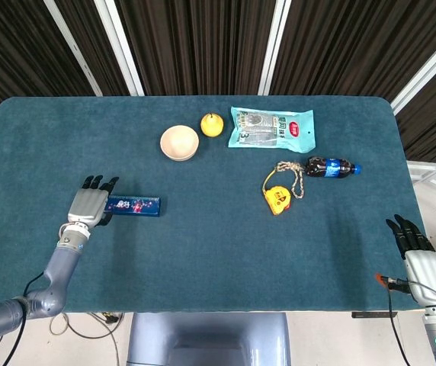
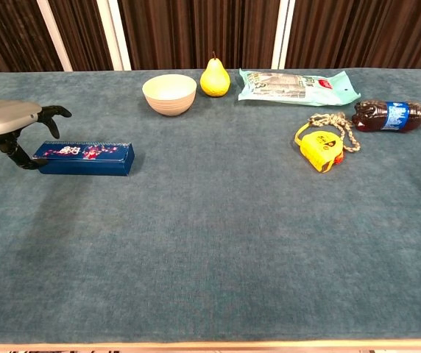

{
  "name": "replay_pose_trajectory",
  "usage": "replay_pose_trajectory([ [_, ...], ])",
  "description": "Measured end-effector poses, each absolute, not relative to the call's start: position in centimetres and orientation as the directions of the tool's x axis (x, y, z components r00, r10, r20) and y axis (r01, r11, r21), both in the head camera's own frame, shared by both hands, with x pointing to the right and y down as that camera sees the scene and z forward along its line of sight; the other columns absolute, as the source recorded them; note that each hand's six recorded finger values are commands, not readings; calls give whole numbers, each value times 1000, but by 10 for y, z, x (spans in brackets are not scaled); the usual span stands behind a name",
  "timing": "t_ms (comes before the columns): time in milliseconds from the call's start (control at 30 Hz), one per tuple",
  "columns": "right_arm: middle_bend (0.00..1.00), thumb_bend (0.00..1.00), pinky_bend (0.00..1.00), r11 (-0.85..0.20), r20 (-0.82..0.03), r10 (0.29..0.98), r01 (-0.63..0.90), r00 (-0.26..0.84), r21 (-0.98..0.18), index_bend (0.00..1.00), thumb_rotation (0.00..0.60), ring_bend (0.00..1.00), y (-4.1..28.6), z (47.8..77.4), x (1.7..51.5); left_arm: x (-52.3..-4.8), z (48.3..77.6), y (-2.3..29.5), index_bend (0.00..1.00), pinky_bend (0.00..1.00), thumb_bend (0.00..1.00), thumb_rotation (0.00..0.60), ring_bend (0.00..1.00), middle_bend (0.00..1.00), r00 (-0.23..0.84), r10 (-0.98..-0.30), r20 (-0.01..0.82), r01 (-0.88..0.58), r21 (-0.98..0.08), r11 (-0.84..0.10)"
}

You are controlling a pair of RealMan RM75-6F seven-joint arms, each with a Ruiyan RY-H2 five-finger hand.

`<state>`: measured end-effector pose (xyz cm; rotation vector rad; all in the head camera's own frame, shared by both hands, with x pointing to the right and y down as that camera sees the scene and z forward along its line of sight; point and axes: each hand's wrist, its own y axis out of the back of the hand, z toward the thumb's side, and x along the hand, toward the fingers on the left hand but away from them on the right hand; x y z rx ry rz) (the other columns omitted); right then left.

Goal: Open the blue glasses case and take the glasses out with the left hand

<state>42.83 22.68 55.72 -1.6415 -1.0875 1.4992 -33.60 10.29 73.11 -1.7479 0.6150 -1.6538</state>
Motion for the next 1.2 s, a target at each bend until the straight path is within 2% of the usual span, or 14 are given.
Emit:
replay_pose_trajectory([
  [300,0,152,196,-440,-445,896,144,0,-886,0,600,0,227,557,428,-333,732,104,40,61,407,600,0,268,100,-720,687,91,-726,-681],
  [833,0,152,196,-441,-446,895,144,-1,-886,0,600,0,227,557,429,-329,733,105,73,67,529,600,0,304,103,-710,696,74,-718,-692],
  [1200,0,153,196,-442,-447,894,145,-6,-885,0,600,0,227,557,429,-326,737,99,73,67,537,600,0,289,97,-710,697,67,-716,-695],
])
